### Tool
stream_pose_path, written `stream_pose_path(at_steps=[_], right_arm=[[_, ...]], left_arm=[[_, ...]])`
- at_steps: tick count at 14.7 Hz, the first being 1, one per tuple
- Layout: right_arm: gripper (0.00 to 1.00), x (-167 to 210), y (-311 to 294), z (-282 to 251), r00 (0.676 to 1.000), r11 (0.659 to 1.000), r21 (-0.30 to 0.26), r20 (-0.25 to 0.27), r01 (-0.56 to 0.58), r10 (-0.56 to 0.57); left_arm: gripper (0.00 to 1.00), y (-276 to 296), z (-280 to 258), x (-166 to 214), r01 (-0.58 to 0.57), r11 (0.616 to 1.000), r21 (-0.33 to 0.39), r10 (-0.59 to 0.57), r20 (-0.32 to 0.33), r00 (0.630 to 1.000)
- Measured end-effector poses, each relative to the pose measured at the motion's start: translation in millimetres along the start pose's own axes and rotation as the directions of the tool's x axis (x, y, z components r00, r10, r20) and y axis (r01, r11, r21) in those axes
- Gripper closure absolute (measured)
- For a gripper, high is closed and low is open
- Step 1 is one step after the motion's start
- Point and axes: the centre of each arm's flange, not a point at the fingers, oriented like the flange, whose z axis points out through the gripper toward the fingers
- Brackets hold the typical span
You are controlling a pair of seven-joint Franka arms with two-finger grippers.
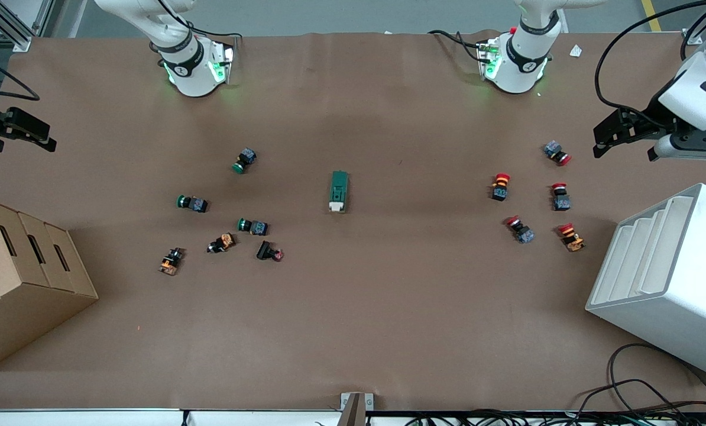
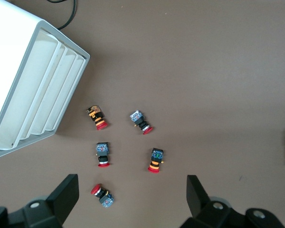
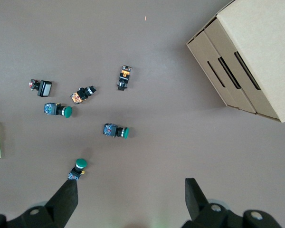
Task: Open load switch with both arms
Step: 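Move the left gripper over the green switch and lower onto it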
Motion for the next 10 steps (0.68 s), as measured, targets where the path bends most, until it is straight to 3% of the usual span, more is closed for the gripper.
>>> stream_pose_path(at_steps=[5, 10], right_arm=[[0.0, 0.0, 0.0, -0.3, 1.0, 1.0, 0.0, -0.001, 0.0, 0.0], [0.0, 0.1, -0.9, -1.9, 1.0, 1.0, 0.0, -0.004, 0.002, -0.002]], left_arm=[[0.0, 20.6, 4.0, 5.4, -0.02, 1.0, -0.004, 0.02, 0.004, 1.0], [0.0, 121.8, 47.8, 28.0, 0.012, 1.0, -0.027, -0.011, 0.032, 0.999]])
